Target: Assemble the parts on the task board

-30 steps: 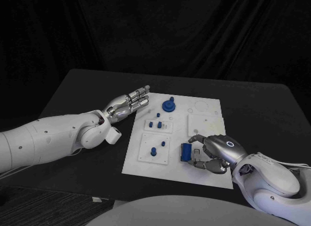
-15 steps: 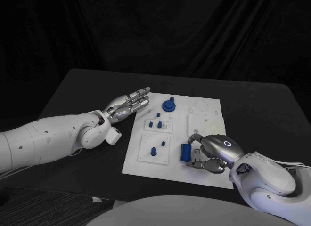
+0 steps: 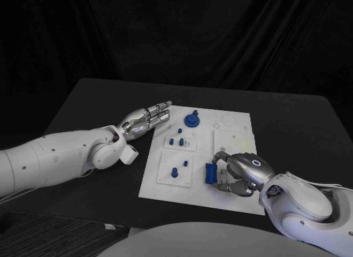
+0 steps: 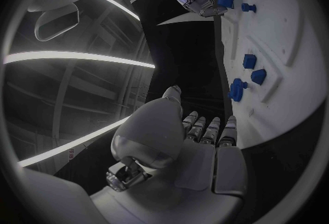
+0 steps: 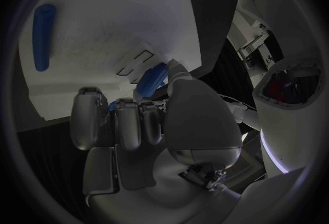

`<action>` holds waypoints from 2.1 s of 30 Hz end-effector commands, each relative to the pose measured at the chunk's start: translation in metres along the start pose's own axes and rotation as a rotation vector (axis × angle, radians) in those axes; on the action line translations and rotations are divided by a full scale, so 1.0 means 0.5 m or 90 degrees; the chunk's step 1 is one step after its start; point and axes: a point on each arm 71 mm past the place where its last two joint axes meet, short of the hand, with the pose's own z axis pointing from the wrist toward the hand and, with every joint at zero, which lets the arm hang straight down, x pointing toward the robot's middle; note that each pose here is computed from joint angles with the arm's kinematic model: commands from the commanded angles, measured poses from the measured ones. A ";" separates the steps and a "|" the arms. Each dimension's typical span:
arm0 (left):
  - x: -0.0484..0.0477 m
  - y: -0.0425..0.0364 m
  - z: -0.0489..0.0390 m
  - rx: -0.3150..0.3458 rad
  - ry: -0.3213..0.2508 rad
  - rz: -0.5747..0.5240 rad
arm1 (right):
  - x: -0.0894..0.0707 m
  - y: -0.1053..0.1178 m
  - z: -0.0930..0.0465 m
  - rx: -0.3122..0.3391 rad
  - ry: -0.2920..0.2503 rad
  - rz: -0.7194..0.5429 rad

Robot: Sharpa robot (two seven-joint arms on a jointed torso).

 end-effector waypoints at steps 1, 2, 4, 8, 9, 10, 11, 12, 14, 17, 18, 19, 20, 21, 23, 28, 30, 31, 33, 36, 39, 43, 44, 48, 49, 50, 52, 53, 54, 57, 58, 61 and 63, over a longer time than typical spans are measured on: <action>0.004 -0.001 0.001 0.007 0.007 -0.006 | 0.001 0.001 -0.003 -0.002 -0.012 0.006; 0.004 -0.001 0.001 0.007 0.006 -0.006 | 0.000 0.001 -0.003 -0.002 -0.013 0.007; 0.003 -0.001 0.001 0.007 0.006 -0.005 | 0.000 0.000 -0.003 -0.003 -0.016 0.008; 0.003 -0.001 0.001 0.006 0.006 -0.005 | -0.002 0.000 -0.005 -0.006 -0.022 0.010; 0.003 0.000 0.001 0.006 0.006 -0.005 | -0.002 0.000 -0.005 -0.007 -0.024 0.011; 0.003 0.000 0.001 0.006 0.006 -0.006 | -0.003 0.000 -0.006 -0.008 -0.027 0.013; 0.003 0.000 0.001 0.006 0.006 -0.006 | -0.004 0.000 -0.006 -0.008 -0.029 0.013; 0.003 0.000 0.001 0.006 0.006 -0.006 | -0.004 0.000 -0.007 -0.009 -0.031 0.014; 0.003 0.000 0.001 0.006 0.006 -0.006 | -0.005 -0.001 -0.008 -0.009 -0.034 0.016; 0.003 0.001 0.000 0.006 0.006 -0.006 | -0.007 -0.002 -0.012 -0.008 -0.037 0.018; 0.003 0.001 -0.001 0.006 0.006 -0.006 | -0.008 -0.003 -0.012 -0.008 -0.038 0.018; 0.002 0.001 -0.001 0.005 0.005 -0.006 | -0.008 -0.003 -0.013 -0.008 -0.038 0.018; 0.002 0.001 -0.002 0.005 0.005 -0.006 | -0.008 -0.003 -0.015 -0.007 -0.037 0.018; 0.002 0.001 -0.002 0.005 0.005 -0.006 | -0.008 -0.003 -0.015 -0.007 -0.037 0.018; 0.001 0.001 -0.003 0.005 0.004 -0.006 | -0.008 -0.003 -0.017 -0.007 -0.033 0.017; 0.001 0.002 -0.003 0.004 0.004 -0.006 | -0.004 -0.003 -0.019 -0.005 -0.016 0.015; 0.001 0.002 -0.003 0.004 0.004 -0.006 | -0.001 -0.002 -0.019 -0.004 -0.007 0.015; 0.001 0.003 -0.003 0.004 0.004 -0.006 | 0.000 -0.002 -0.020 -0.003 0.000 0.014; 0.001 0.003 -0.004 0.003 0.004 -0.006 | 0.003 -0.001 -0.020 -0.003 0.010 0.012; 0.001 0.004 -0.004 0.002 0.005 -0.007 | 0.005 0.000 -0.020 -0.003 0.020 0.009; 0.001 0.004 -0.004 0.001 0.005 -0.007 | 0.007 0.001 -0.020 -0.004 0.028 0.007; 0.002 0.005 -0.004 0.000 0.006 -0.008 | 0.010 0.001 -0.019 -0.003 0.036 0.004; 0.002 0.005 -0.004 0.000 0.006 -0.008 | 0.011 0.000 -0.018 -0.002 0.038 0.003; 0.002 0.005 -0.003 0.000 0.006 -0.008 | 0.013 -0.001 -0.017 0.002 0.044 0.000; 0.002 0.005 -0.003 0.000 0.007 -0.008 | 0.013 -0.001 -0.017 0.003 0.045 -0.001; 0.003 0.005 -0.003 -0.001 0.007 -0.008 | 0.013 -0.001 -0.016 0.004 0.047 -0.002; 0.003 0.005 -0.003 -0.001 0.007 -0.009 | 0.014 -0.001 -0.015 0.007 0.049 -0.003; 0.003 0.005 -0.004 -0.001 0.007 -0.009 | 0.015 -0.001 -0.015 0.008 0.050 -0.003; 0.003 0.005 -0.004 -0.001 0.007 -0.009 | 0.015 -0.001 -0.015 0.009 0.050 -0.004; 0.003 0.005 -0.004 -0.002 0.007 -0.009 | 0.016 -0.002 -0.015 0.010 0.053 -0.005; 0.003 0.005 -0.004 -0.002 0.007 -0.009 | 0.016 -0.002 -0.015 0.011 0.055 -0.006; 0.003 0.006 -0.004 -0.003 0.008 -0.009 | 0.017 -0.002 -0.014 0.013 0.057 -0.007; 0.003 0.006 -0.003 -0.003 0.008 -0.009 | 0.017 -0.003 -0.014 0.014 0.058 -0.008</action>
